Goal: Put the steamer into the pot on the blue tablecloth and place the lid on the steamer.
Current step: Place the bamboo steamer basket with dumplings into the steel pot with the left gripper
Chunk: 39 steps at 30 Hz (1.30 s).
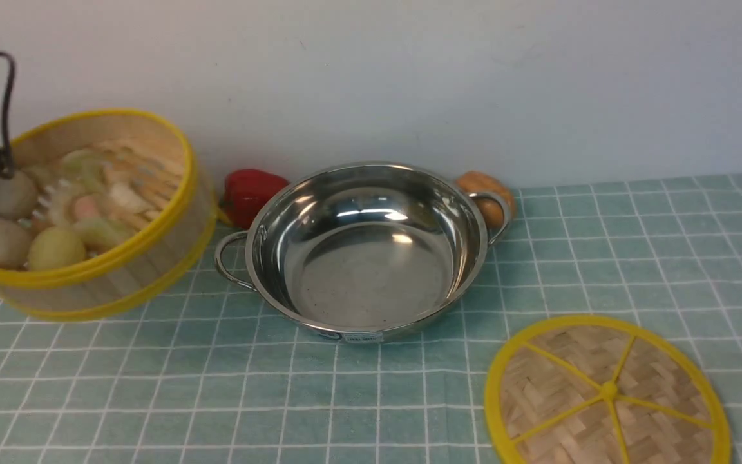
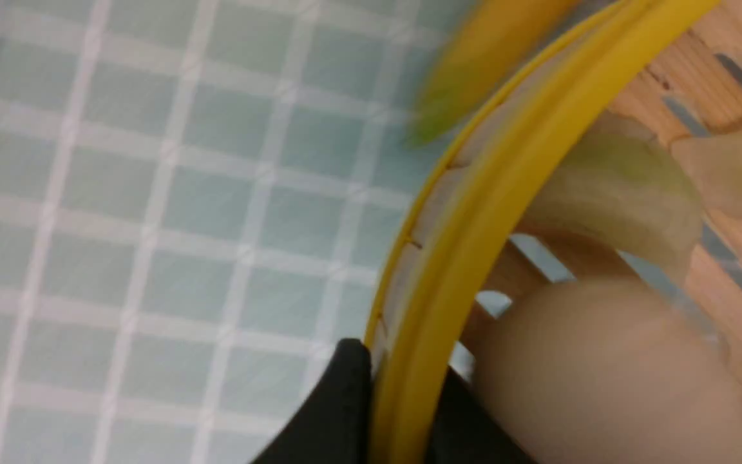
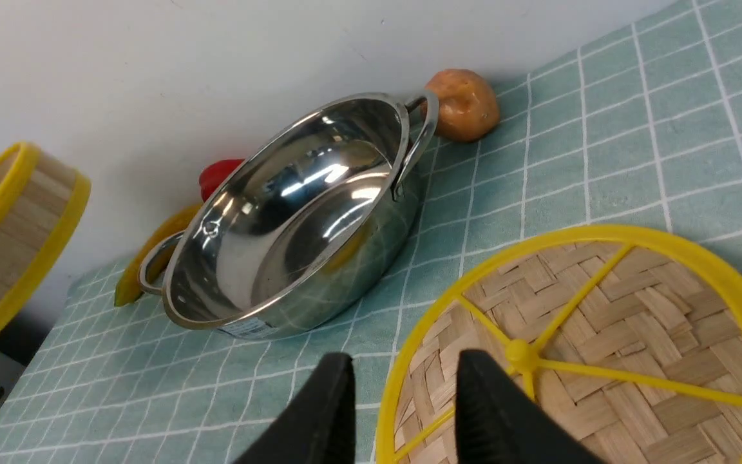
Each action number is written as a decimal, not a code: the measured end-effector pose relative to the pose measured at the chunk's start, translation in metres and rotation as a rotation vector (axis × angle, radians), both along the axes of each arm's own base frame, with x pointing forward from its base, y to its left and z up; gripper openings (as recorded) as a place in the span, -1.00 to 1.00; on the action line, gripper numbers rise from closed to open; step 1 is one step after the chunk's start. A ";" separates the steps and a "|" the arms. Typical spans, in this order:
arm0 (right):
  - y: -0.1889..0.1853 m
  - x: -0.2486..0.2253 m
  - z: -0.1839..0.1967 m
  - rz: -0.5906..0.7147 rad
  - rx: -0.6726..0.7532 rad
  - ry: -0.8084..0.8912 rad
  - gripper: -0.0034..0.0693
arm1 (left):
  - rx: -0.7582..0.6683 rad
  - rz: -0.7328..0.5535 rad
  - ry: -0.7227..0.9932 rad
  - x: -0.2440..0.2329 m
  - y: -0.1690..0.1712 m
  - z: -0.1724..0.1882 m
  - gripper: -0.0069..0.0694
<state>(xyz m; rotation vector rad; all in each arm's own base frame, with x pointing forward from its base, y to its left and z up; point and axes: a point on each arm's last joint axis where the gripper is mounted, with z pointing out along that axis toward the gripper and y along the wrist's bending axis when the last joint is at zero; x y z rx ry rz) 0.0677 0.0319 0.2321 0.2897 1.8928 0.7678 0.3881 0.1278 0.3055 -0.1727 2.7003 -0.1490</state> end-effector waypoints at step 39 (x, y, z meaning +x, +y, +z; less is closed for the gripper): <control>0.004 -0.004 -0.005 0.049 0.012 0.072 -0.25 | 0.127 -0.379 0.136 0.125 -0.247 -0.131 -0.68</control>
